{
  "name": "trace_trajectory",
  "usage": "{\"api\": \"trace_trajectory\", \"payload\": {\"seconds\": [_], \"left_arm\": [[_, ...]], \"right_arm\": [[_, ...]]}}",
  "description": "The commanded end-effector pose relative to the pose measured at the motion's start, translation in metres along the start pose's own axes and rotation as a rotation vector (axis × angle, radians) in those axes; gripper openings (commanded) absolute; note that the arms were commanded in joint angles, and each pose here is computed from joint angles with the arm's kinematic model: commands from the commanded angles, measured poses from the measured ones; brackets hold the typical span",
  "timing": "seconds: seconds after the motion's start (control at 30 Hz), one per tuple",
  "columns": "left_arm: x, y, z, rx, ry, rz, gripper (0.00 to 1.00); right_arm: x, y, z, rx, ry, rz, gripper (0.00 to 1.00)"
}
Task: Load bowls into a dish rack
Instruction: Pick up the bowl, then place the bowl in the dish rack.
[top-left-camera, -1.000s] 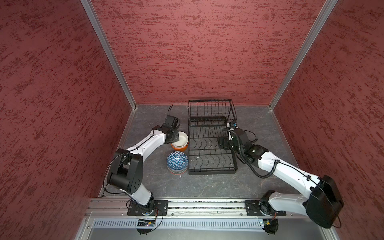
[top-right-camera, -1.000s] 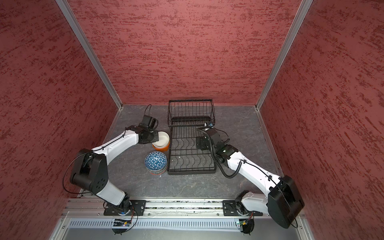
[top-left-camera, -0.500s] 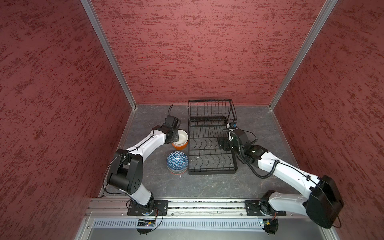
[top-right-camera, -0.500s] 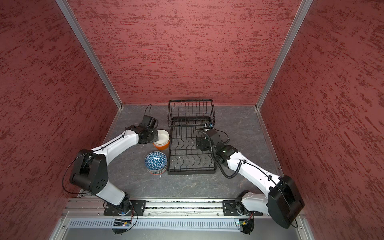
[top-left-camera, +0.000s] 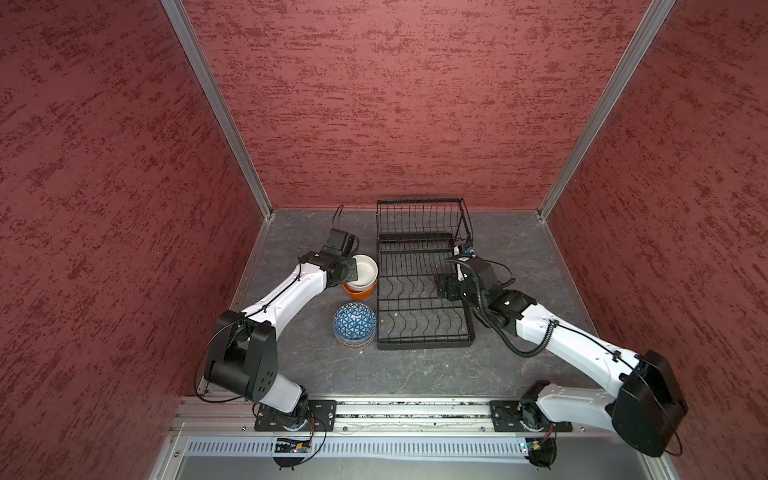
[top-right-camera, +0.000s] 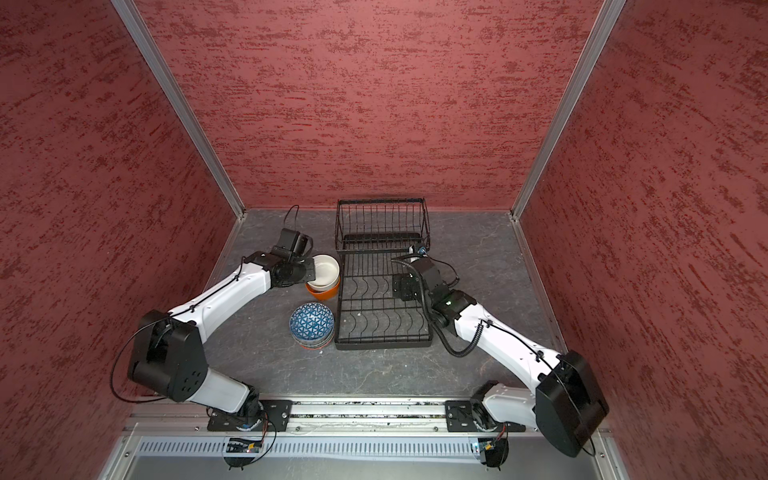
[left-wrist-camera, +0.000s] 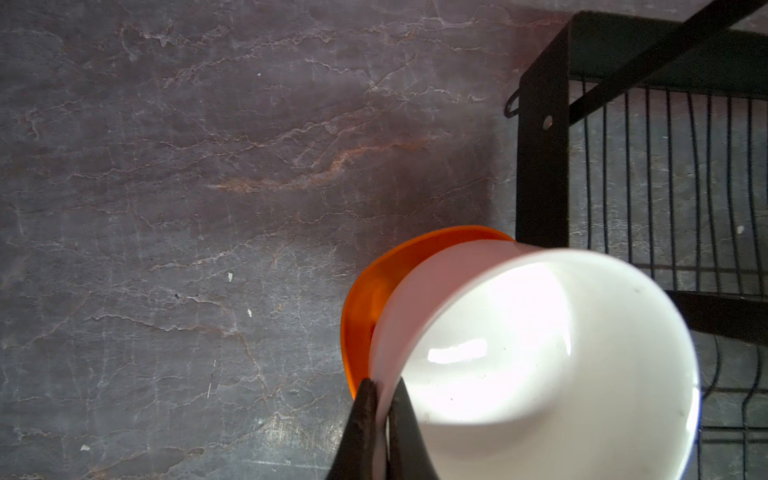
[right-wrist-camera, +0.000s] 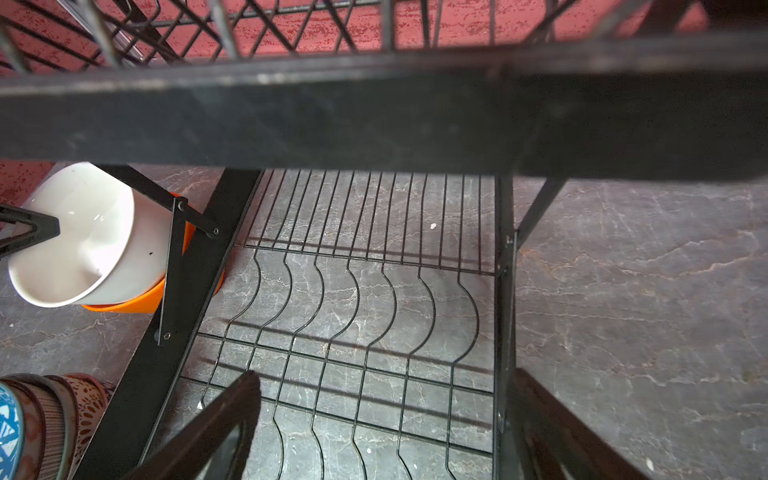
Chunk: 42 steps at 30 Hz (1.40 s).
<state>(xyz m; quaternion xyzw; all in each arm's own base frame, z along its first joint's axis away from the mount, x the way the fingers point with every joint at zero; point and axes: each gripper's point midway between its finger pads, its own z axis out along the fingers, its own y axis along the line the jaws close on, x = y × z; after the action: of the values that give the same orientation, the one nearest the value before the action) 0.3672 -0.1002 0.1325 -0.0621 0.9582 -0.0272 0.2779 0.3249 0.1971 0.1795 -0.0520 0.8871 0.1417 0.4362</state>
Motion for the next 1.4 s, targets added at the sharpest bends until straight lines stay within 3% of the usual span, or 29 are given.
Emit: {"api": "trace_trajectory", "payload": {"seconds": [0.0,0.3,0.8,1.37], "left_arm": [[-0.01,-0.01,-0.013,0.057,-0.054,0.005,0.0],[-0.008,-0.011,-0.032,0.093,-0.075,0.0,0.0],[0.007,-0.015,-0.074,0.165,-0.094,0.021,0.0],[0.037,-0.065,-0.125,0.365,-0.098,0.115,0.0]], "right_arm": [[-0.006,0.006,-0.005,-0.029,-0.03,-0.002,0.93],[-0.011,0.017,-0.013,-0.095,-0.042,-0.001,0.94],[-0.014,0.056,-0.045,-0.352,-0.044,-0.008,0.95],[-0.015,0.082,-0.085,-0.565,-0.04,0.019,0.99]]}}
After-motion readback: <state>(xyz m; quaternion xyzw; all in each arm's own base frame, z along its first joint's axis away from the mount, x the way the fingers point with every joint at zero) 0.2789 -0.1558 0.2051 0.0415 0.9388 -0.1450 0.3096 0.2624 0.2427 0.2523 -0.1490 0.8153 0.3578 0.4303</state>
